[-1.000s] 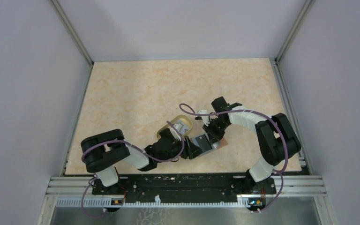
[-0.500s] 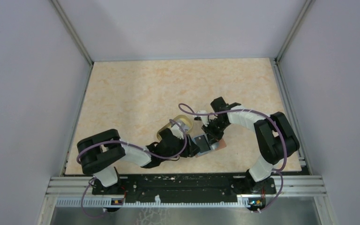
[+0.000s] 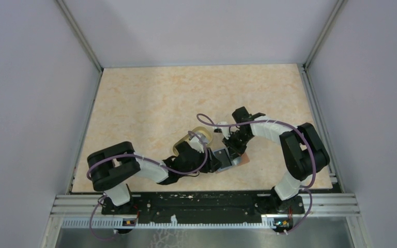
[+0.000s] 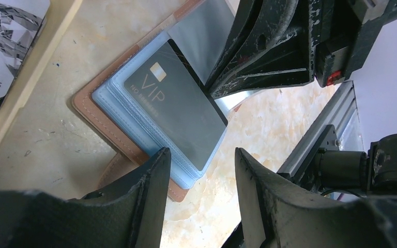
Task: Put the credit cards into the card holder
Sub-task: Insert the credit card into the card holder.
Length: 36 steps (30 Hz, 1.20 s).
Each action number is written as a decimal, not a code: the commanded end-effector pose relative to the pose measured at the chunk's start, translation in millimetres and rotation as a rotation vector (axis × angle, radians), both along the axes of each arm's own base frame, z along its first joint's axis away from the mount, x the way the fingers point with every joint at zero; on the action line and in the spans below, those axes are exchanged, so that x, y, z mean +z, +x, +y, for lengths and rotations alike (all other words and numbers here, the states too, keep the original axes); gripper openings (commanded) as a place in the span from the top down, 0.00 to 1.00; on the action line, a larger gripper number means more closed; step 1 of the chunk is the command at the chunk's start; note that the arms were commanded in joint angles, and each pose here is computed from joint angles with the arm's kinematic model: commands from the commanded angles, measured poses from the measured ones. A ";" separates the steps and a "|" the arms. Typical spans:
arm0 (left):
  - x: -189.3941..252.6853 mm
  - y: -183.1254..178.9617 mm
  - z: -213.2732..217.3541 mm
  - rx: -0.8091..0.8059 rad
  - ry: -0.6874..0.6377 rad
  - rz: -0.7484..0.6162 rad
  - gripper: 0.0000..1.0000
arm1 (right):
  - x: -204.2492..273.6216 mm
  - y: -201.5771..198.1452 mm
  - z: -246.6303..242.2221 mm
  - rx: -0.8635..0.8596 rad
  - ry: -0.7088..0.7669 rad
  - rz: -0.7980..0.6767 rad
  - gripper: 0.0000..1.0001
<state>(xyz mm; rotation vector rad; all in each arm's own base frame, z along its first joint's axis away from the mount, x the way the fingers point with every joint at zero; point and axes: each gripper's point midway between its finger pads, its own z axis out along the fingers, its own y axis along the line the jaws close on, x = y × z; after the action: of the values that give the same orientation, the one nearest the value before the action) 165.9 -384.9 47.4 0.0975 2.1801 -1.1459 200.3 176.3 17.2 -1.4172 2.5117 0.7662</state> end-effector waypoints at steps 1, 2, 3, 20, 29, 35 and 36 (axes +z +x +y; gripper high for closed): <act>4.4 2.6 -7.2 0.006 -0.013 -0.004 0.45 | 3.8 0.2 8.8 0.023 0.020 0.010 1.00; 5.7 2.3 -8.2 0.003 -0.017 -0.005 0.46 | 3.5 -0.1 8.8 0.024 0.019 0.011 1.00; 5.8 2.3 -8.3 0.002 -0.018 -0.006 0.46 | 3.9 0.2 9.1 0.023 0.021 0.010 1.00; 20.4 3.0 -13.6 -0.006 -0.083 -0.033 0.46 | 6.4 -3.7 11.2 0.029 0.036 0.026 1.00; 35.4 1.4 -13.9 -0.016 -0.138 -0.055 0.46 | 12.6 -2.3 13.9 0.026 0.055 0.013 1.00; 40.2 0.1 -14.3 -0.018 -0.182 -0.061 0.46 | 14.9 -2.9 14.7 0.025 0.063 0.014 1.00; 40.4 -0.1 -13.6 -0.017 -0.185 -0.061 0.46 | 15.7 -2.4 15.1 0.025 0.065 0.011 1.00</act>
<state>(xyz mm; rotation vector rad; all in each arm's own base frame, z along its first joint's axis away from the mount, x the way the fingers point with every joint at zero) 167.7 -391.4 63.6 0.0856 2.1013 -1.2273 199.2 176.9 17.4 -1.4176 2.5190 0.7785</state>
